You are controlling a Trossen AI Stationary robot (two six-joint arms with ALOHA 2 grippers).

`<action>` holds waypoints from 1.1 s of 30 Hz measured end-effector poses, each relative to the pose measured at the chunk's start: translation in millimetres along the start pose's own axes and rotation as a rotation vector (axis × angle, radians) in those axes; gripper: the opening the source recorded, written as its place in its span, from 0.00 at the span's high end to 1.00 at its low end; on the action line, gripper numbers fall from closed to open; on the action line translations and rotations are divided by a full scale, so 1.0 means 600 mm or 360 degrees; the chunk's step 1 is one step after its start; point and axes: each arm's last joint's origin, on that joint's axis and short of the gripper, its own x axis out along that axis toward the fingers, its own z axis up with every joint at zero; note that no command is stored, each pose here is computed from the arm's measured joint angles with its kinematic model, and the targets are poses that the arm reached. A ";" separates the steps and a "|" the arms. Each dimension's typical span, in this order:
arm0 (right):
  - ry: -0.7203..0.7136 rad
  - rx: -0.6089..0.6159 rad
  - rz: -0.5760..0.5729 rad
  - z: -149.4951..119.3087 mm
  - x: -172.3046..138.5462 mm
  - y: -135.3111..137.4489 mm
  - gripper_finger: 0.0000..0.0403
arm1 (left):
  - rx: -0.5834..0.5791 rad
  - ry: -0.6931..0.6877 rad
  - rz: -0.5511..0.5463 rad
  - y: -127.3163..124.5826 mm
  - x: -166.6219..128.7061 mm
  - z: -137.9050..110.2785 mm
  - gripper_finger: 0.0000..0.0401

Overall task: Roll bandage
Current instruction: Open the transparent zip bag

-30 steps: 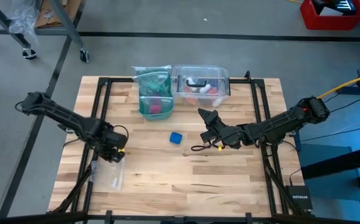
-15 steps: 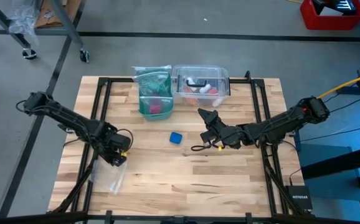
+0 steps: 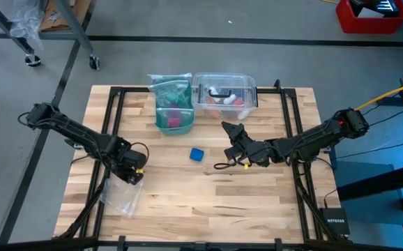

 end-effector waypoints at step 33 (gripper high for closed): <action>0.0000 0.0000 0.0000 0.000 0.000 0.000 0.63 | 0.0382 -0.0255 -0.0471 -0.053 -0.009 0.011 0.91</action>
